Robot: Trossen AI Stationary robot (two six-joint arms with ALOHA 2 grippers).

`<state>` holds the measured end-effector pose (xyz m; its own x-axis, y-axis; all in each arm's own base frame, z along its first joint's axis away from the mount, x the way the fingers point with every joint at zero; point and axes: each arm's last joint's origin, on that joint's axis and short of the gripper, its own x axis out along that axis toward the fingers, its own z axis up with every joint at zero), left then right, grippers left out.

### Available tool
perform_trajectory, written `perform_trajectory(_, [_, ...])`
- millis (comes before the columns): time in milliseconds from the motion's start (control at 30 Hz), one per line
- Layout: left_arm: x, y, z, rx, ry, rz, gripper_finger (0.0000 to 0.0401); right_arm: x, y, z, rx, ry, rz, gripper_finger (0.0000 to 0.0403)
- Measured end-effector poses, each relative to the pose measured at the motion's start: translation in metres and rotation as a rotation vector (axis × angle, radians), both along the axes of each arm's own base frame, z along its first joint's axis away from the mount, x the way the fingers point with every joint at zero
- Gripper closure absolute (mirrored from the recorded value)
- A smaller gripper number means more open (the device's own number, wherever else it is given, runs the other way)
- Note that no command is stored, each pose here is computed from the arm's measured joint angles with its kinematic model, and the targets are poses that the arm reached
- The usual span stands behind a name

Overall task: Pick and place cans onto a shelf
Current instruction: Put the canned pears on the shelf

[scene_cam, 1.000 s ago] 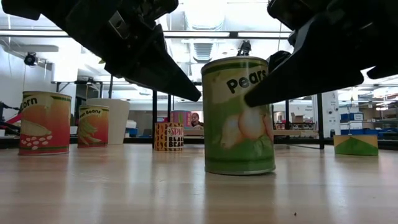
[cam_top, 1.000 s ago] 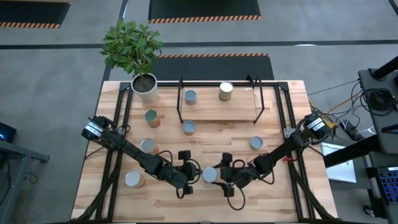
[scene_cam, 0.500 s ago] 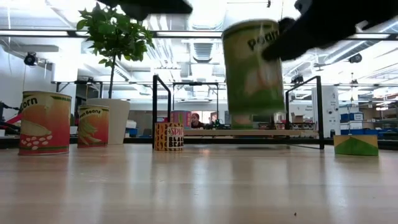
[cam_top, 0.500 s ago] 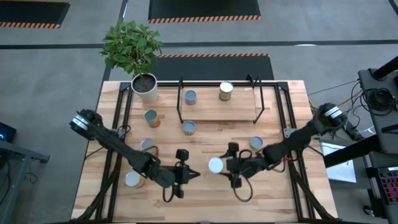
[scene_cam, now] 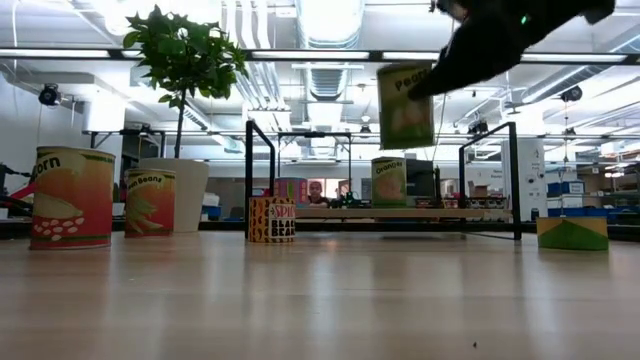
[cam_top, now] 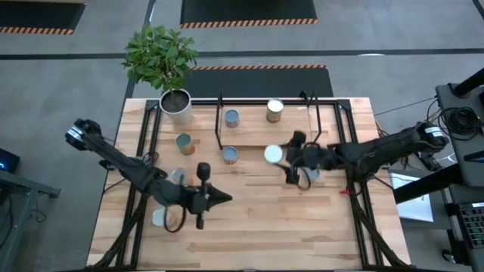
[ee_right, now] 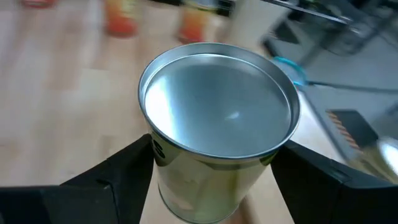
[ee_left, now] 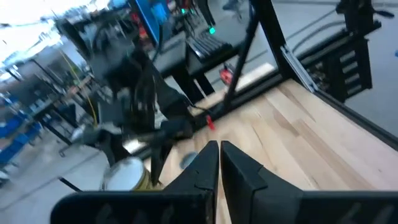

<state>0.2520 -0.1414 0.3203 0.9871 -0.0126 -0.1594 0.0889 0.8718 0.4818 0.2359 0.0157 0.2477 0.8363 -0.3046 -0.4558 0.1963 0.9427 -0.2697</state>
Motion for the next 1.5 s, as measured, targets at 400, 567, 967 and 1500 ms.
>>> perform_trajectory(400, [-0.021, 0.014, 0.014, -0.014, 0.018, 0.008, 0.0401, -0.017, -0.063, -0.03, 0.063, -0.062, -0.158, 0.0122])
perform_trajectory(567, [-0.021, 0.014, 0.013, 0.005, 0.025, 0.012, 0.0401, -0.015, -0.078, -0.039, 0.071, -0.12, -0.199, 0.0122])
perform_trajectory(967, [-0.021, 0.016, 0.013, 0.03, 0.023, 0.055, 0.0401, 0.001, -0.085, -0.063, 0.076, -0.057, -0.216, 0.0122])
perform_trajectory(1500, [-0.021, 0.016, 0.013, 0.03, 0.024, 0.054, 0.0401, 0.002, -0.094, -0.067, 0.054, -0.019, -0.24, 0.0058])
